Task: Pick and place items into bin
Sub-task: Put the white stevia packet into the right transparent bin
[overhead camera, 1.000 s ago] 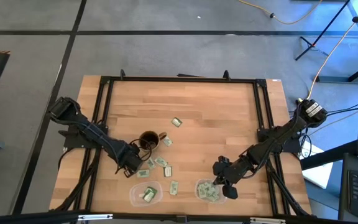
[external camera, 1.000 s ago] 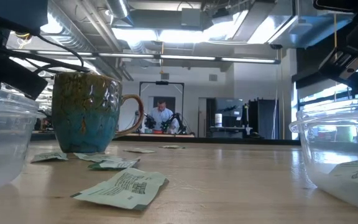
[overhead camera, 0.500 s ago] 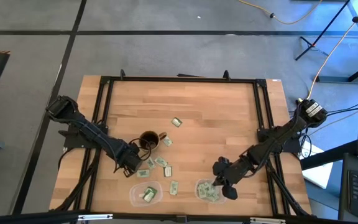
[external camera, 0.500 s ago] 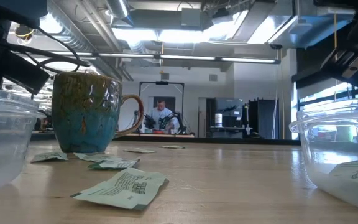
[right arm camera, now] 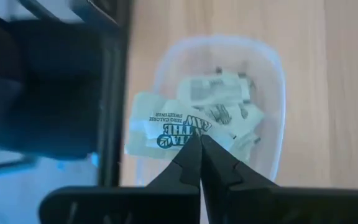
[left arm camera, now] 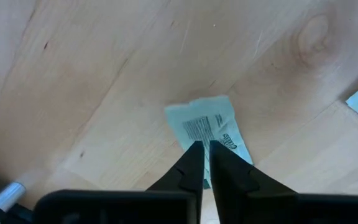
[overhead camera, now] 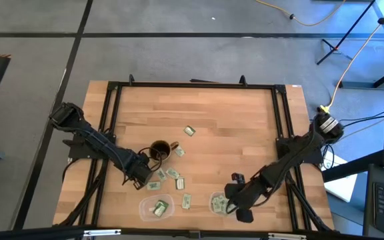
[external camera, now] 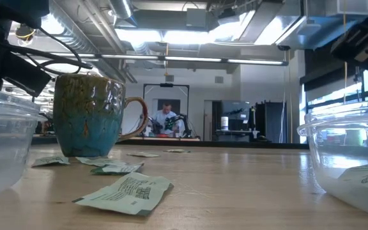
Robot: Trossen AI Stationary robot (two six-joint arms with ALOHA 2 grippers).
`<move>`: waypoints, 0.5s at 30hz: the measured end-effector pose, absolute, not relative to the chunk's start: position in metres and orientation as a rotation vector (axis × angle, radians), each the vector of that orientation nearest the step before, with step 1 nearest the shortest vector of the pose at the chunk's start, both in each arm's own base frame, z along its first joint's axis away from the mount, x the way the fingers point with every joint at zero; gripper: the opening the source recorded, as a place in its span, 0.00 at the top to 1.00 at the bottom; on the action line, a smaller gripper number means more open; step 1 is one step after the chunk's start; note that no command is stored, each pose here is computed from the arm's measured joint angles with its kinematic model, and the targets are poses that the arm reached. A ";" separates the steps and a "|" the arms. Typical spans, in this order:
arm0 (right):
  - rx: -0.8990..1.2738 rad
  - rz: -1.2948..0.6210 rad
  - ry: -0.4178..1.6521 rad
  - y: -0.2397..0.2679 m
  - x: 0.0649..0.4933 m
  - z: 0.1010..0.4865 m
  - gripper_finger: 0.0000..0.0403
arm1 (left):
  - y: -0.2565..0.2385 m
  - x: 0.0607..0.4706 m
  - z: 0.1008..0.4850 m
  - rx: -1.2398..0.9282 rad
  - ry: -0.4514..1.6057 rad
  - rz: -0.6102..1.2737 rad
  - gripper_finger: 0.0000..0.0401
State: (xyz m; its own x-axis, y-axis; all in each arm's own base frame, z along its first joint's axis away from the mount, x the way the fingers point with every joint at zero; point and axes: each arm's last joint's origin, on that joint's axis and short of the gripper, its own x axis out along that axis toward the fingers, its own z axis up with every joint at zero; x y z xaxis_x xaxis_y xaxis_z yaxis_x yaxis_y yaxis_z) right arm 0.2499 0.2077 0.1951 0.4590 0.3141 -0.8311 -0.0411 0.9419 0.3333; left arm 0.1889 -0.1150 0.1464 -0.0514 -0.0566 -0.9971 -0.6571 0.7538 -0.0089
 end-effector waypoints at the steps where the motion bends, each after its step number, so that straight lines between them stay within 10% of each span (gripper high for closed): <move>1: 0.268 0.208 1.105 0.211 0.253 0.193 1.00 | -0.115 0.189 0.146 -0.594 1.565 0.537 0.93; 15: 0.144 0.031 1.371 0.244 0.285 0.167 0.99 | -0.115 0.189 0.146 -0.606 1.559 0.551 0.87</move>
